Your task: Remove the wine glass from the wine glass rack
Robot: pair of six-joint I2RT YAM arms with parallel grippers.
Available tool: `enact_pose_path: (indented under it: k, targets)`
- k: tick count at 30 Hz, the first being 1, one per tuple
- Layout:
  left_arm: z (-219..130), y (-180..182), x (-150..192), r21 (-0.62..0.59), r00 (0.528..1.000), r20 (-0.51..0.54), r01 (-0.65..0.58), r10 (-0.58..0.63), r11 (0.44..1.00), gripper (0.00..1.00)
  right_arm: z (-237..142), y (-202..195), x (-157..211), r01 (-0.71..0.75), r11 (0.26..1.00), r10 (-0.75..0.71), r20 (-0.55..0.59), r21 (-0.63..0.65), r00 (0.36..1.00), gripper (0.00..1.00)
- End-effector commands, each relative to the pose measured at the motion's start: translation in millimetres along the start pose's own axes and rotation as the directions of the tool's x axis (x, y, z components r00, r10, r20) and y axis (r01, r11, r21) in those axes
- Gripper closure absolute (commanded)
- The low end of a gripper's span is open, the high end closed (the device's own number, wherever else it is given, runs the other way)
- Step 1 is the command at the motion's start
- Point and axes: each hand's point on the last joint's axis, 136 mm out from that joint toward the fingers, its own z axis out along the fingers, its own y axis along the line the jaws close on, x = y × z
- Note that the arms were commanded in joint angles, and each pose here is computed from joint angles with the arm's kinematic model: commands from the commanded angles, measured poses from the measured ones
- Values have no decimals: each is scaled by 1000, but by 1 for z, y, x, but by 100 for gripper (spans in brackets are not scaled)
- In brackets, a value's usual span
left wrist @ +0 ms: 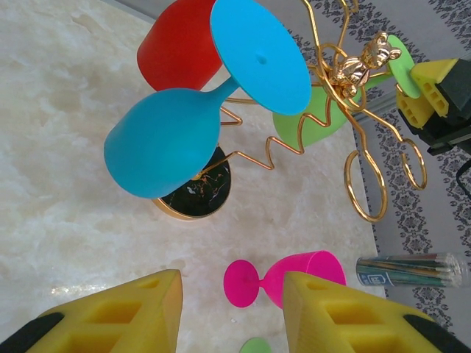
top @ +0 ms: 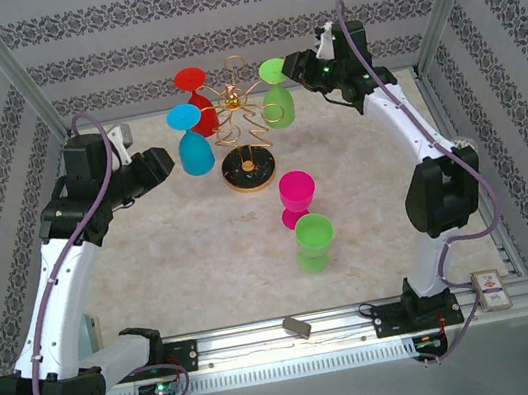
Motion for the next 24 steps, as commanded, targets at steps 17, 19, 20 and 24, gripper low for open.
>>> enact_pose_path:
  k: [17,19,20,24]
  targets:
    - [0,5,-6,-12,1000,29,1,0,1000,59,-9,24,-13,20,998,-18,34,-58,999,84]
    - [0,5,-6,-11,1000,29,2,-2,1000,59,-10,24,-13,14,998,-12,32,-62,999,85]
    - [-1,5,-6,-10,999,32,1,-1,1000,59,-11,25,-13,12,998,-10,32,-64,999,86]
    - [0,5,-6,-8,1000,31,2,-2,1000,58,-13,26,-14,5,997,-3,31,-73,1000,90]
